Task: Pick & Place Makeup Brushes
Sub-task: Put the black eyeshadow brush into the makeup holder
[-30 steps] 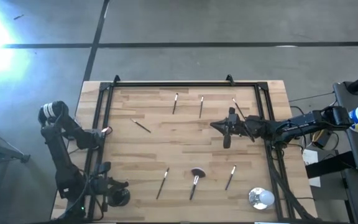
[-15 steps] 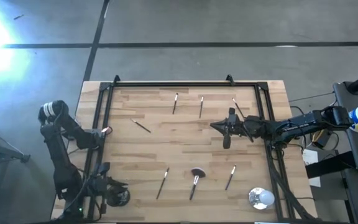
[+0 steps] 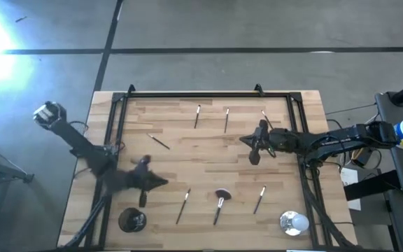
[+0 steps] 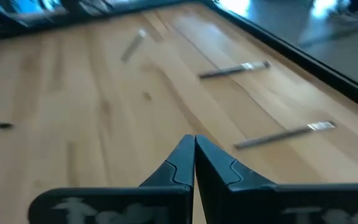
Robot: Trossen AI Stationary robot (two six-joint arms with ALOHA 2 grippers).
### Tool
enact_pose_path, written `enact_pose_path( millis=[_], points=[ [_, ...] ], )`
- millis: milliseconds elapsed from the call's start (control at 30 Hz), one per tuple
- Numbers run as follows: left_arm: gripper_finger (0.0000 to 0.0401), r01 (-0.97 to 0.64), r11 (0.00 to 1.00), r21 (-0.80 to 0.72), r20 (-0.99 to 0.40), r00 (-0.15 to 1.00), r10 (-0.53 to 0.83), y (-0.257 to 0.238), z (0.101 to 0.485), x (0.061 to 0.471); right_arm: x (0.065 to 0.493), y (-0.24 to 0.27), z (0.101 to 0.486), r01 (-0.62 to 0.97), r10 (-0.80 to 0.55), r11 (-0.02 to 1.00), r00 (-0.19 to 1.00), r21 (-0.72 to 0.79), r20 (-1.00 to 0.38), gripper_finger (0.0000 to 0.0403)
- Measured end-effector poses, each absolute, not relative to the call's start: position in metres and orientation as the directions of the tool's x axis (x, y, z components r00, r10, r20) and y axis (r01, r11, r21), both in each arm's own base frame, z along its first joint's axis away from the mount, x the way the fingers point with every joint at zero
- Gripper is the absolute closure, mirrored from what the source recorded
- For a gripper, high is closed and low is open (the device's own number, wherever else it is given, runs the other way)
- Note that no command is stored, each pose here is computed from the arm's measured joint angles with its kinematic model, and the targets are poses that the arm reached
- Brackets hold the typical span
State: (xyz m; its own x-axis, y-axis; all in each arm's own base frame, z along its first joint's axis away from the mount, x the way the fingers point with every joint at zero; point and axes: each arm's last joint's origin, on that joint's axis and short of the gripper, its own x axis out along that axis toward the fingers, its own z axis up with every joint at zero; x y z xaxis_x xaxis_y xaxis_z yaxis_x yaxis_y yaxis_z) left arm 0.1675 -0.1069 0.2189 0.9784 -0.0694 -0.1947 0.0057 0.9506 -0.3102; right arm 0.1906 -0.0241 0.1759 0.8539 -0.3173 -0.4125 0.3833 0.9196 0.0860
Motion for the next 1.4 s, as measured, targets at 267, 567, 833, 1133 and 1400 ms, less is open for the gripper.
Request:
enact_pose_path(
  millis=[267, 567, 833, 1133, 1400],
  points=[
    [0.0401, 0.017, 0.922, -0.387, -0.022, 0.999, -0.028, -0.005, 0.186, 0.187, 0.177, -0.060, 0.185, 0.586, -0.443, 0.808, 0.677, 0.066, -0.587, 0.0394],
    [0.0401, -0.063, 0.962, -0.266, -0.063, 0.997, 0.048, 0.034, 0.190, 0.221, 0.147, -0.116, 0.183, 0.811, -0.507, 0.579, 0.443, 0.089, -0.740, 0.0389],
    [0.0401, -0.057, 0.968, -0.246, -0.029, 0.998, 0.051, 0.038, 0.177, 0.245, 0.134, -0.169, 0.165, 0.890, -0.459, 0.451, 0.291, 0.063, -0.840, 0.0324],
    [0.0401, -0.069, 0.957, -0.280, 0.024, 0.997, 0.079, 0.040, 0.173, 0.250, 0.154, -0.207, 0.149, 0.911, -0.381, 0.412, 0.184, 0.011, -0.906, 0.0283],
    [0.0401, -0.080, 0.956, -0.283, 0.020, 0.996, 0.089, 0.040, 0.171, 0.250, 0.166, -0.223, 0.134, 0.921, -0.319, 0.391, 0.135, 0.000, -0.938, 0.0299]
  ],
)
